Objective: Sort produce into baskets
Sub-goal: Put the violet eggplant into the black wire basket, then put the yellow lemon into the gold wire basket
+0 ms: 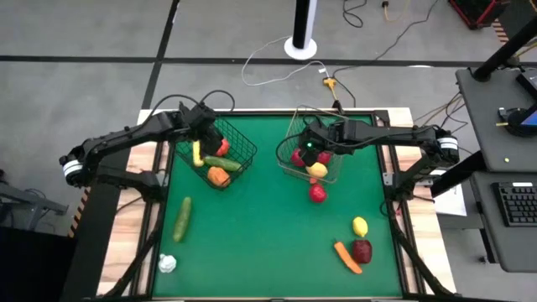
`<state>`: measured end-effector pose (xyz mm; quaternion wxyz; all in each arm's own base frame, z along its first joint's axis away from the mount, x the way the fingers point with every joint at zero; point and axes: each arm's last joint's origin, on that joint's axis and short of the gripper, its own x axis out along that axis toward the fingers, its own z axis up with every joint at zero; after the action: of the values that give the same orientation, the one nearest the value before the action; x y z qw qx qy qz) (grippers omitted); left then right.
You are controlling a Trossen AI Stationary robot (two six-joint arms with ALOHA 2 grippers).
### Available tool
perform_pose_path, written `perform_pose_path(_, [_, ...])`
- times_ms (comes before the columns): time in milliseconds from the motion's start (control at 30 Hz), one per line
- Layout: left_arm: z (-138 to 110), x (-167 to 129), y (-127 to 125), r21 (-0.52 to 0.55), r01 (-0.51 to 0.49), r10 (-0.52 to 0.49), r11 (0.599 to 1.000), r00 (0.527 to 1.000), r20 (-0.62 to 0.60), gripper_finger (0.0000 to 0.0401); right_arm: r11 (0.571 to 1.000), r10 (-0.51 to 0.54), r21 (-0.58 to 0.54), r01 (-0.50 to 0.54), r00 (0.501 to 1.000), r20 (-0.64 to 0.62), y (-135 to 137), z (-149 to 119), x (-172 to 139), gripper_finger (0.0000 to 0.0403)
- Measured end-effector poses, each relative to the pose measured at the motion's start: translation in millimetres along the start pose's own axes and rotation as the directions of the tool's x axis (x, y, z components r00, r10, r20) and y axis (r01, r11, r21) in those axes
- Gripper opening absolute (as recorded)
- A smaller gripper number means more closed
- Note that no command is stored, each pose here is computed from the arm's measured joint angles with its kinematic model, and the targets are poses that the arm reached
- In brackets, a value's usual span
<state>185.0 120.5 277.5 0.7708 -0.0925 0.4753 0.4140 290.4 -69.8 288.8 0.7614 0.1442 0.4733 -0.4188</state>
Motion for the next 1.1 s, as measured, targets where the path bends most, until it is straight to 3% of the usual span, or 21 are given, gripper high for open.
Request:
perform_pose_path(267, [-0.1,-3.9,-0.7,-0.002,0.006,-0.006,1.0,1.0,0.016,0.0258,1.0,0.002,0.008,-0.002,1.0,0.0,-0.1,0.0,-0.3,0.0325])
perform_pose_path(533, [-12.3,-46.1,-18.7,0.014,0.137,-0.138,0.99,0.977,0.164,0.0256,0.99,0.127,0.059,-0.127,0.992,0.01,1.7,-9.2,-26.6,0.0325])
perform_pose_path(800, [-38.4,-97.5,-49.0,0.115,0.35,-0.369,0.93,0.879,0.302,0.0246,0.947,0.301,0.127,-0.295,0.953,-0.032,23.9,-33.8,-56.7,0.0325])
perform_pose_path(1100, [-54.3,-133.2,-76.4,0.291,0.402,-0.495,0.868,0.748,0.441,0.0244,0.864,0.496,0.169,-0.474,0.858,-0.135,60.8,-70.9,-101.0,0.0325])
